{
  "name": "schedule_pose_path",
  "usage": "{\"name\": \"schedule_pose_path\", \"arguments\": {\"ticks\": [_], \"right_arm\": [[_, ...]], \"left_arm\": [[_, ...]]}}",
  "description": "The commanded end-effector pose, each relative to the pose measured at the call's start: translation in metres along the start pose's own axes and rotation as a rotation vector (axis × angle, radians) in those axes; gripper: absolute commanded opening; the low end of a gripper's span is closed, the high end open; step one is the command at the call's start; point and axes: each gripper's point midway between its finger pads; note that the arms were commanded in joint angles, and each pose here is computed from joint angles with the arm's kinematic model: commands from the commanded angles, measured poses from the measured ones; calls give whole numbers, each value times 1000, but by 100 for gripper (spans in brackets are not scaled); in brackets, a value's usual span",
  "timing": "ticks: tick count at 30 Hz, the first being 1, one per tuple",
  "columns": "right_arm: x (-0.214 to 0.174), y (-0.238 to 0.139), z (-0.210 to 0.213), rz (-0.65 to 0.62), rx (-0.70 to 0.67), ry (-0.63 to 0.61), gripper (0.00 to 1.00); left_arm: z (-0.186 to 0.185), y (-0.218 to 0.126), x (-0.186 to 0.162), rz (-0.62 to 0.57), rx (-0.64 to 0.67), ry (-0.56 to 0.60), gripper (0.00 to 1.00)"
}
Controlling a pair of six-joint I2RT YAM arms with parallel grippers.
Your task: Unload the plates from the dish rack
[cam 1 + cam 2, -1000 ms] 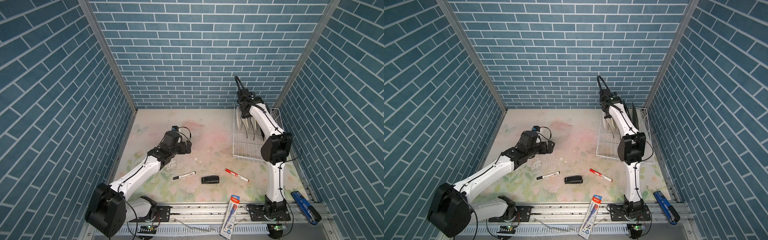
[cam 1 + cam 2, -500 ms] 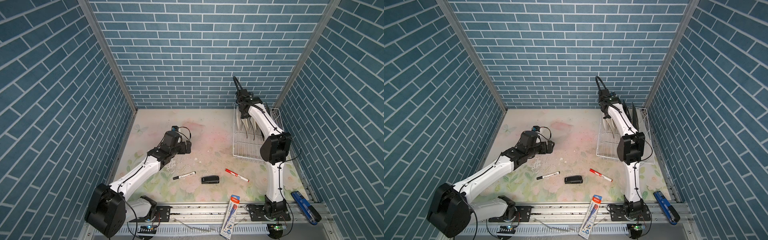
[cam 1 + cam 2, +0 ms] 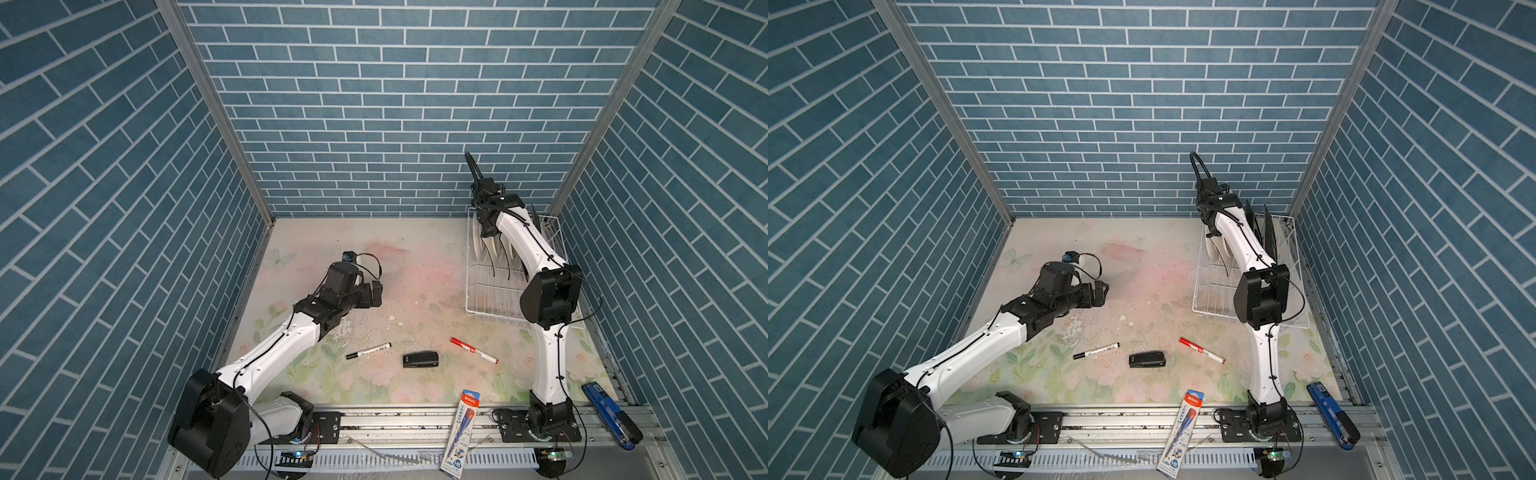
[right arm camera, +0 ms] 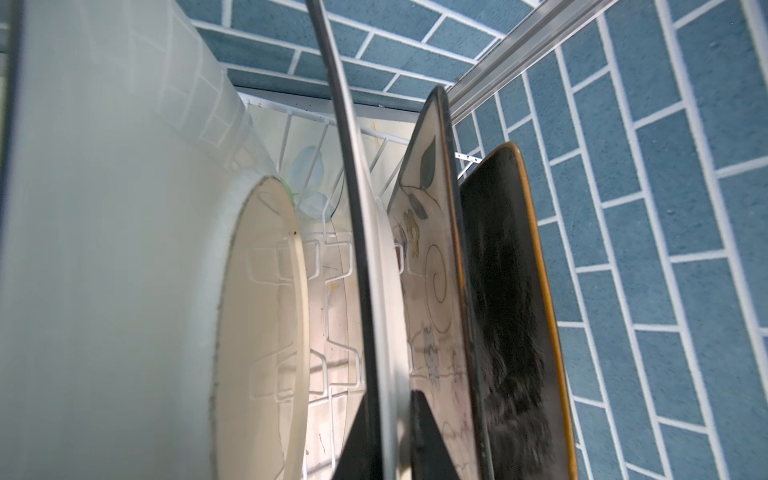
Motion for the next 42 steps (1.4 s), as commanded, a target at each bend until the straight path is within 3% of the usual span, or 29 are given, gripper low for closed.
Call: {"name": "schedule_pose_path", "arguments": {"ticks": [1,42], "right_arm": [[27,-29,-26,-115,-74,52,0],[53,-84,-58,-261,-147,82,0]], "left_arm": [[0,-4,-1,-4,7,11,100],[1,-10,-1,-14,4,8,100]]}}
Point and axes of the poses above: each gripper's point midway between its finger pads, its own y axis out along the fingers, its own z axis along the line the jaws close on, x = y × z, and after that the axes turned 1 degree about y, right-handed
